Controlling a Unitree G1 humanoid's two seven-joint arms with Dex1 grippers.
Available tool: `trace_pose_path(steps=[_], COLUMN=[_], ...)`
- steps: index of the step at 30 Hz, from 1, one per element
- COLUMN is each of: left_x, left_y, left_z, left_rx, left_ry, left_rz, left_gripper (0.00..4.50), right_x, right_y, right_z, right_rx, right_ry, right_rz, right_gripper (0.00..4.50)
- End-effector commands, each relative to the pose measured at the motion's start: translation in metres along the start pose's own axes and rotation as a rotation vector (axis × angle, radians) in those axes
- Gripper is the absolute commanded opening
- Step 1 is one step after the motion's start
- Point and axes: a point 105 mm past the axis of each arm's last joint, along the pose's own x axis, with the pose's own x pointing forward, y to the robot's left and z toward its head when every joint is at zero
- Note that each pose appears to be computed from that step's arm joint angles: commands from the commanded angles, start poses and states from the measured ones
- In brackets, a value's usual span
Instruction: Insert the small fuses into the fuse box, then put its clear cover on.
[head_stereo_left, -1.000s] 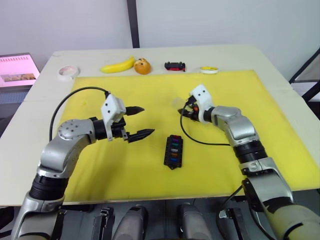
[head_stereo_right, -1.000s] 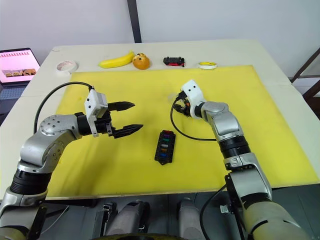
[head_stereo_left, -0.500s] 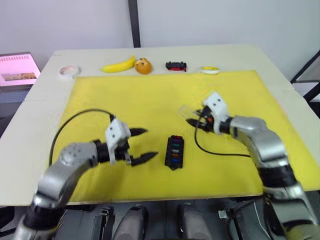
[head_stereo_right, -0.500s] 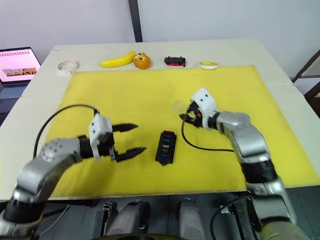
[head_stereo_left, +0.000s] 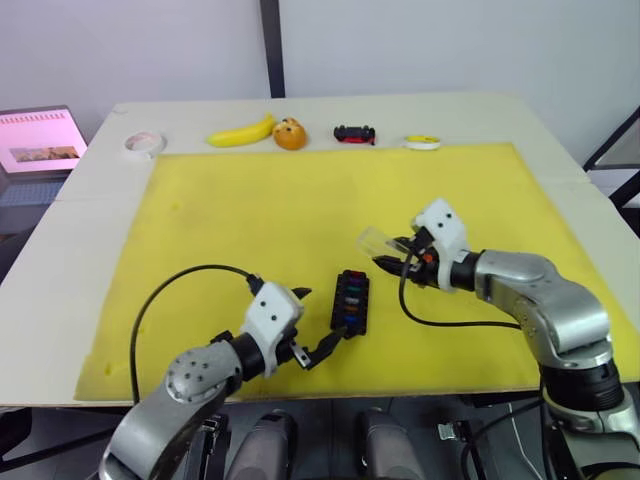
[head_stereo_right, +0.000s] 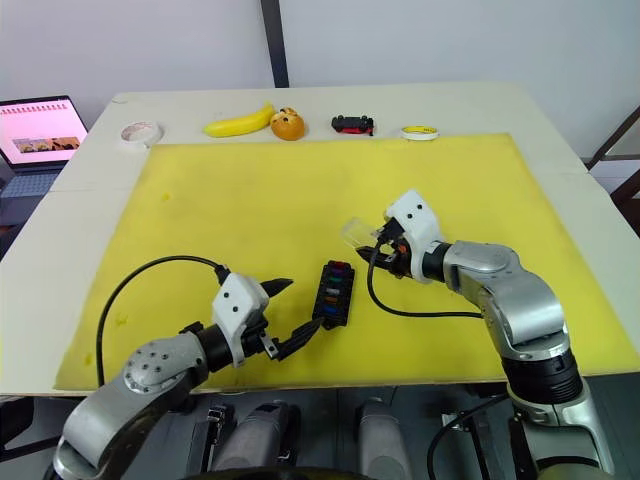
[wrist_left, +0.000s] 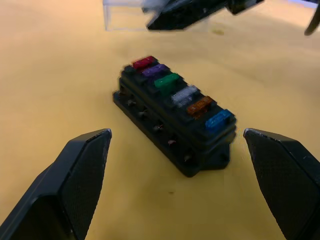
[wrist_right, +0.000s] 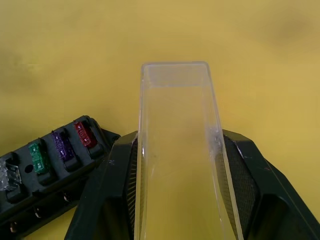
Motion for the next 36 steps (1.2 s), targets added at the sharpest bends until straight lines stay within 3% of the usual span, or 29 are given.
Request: trace_pose_path(steps=[1, 15, 20, 26, 36], left_x=[0.001, 0.030, 0.040, 0.038, 0.027], left_y=[-0.004, -0.012, -0.015, -0.002, 0.032], left_z=[0.006, -0.004, -0.021, -0.026, -0.013], left_rx=[0.000, -0.005, 0.000, 0.013, 0.075], left_ry=[-0.033, -0.003, 0.090, 0.122, 0.106], left_rz=[0.001, 0.004, -0.002, 0.035, 0.028], left_gripper=[4.50, 4.50, 4.50, 4.50, 4.50], right_x=[-0.008, -0.009, -0.011, -0.013, -0.016], right_y=[-0.002, 0.009, 0.015, 0.017, 0.022], right_z=[0.014, 0.016, 0.016, 0.016, 0.018], right_rx=[-0.031, -0.009, -0.006, -0.003, -0.015], right_ry=[-0.042, -0.058, -0.071, -0.077, -0.084], right_rz=[-0.017, 0.021, 0.039, 0.043, 0.062], right_gripper=[1.72, 1.72, 1.72, 1.72, 1.72])
